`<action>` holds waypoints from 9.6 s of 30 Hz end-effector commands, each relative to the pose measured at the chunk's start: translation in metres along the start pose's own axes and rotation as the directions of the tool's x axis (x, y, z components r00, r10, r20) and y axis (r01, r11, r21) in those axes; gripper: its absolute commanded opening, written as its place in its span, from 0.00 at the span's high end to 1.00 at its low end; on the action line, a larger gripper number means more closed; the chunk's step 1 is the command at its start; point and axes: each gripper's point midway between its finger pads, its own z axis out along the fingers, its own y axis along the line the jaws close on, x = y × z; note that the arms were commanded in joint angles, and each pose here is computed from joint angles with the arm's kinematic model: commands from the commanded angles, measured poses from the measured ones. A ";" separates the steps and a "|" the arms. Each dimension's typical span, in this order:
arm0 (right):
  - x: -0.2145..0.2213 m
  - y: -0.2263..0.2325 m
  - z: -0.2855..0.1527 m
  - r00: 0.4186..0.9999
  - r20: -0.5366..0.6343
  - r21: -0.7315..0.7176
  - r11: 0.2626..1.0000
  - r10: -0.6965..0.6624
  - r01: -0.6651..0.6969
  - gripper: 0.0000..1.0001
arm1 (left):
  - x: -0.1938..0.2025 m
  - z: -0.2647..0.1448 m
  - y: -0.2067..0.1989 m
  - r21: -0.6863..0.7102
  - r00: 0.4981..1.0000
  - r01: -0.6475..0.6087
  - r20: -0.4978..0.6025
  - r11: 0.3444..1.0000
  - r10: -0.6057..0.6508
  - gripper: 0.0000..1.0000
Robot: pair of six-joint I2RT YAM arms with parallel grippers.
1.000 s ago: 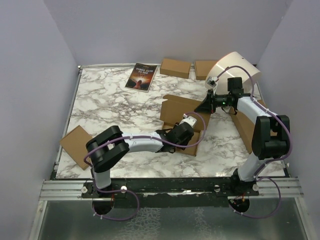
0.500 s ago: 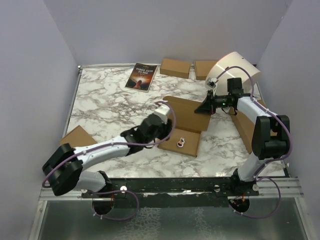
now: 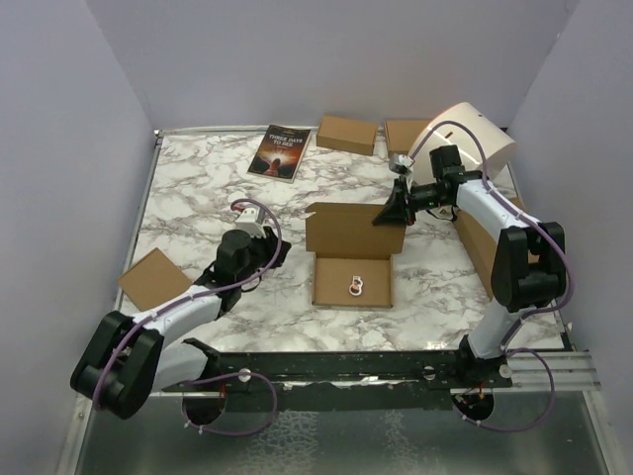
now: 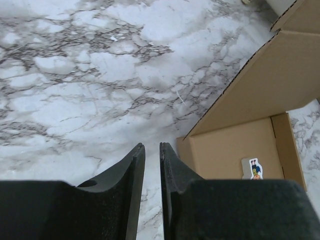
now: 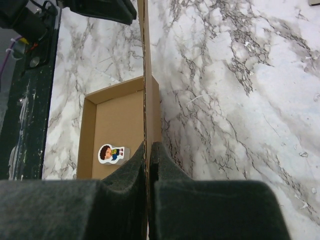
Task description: Fold the paper box
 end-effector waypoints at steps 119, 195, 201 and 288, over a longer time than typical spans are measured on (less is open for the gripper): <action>0.000 0.046 0.017 0.980 0.032 -0.187 0.963 -0.194 0.196 0.99 | 0.034 -0.032 -0.128 0.726 0.876 -0.470 0.317 0.501 0.363 0.53; -0.006 0.069 0.010 0.961 0.096 -0.222 0.935 -0.260 0.276 0.99 | 0.007 -0.060 -0.111 0.645 0.863 -0.500 0.429 0.578 0.268 0.20; -0.006 0.068 0.008 0.959 0.096 -0.219 0.934 -0.267 0.282 0.99 | -0.008 -0.082 -0.109 0.583 0.828 -0.532 0.510 0.614 0.233 0.15; -0.004 0.038 0.004 0.964 -0.016 -0.061 0.962 -0.267 0.266 0.96 | -0.006 -0.003 -0.073 0.090 0.974 -0.227 0.004 0.970 0.228 0.69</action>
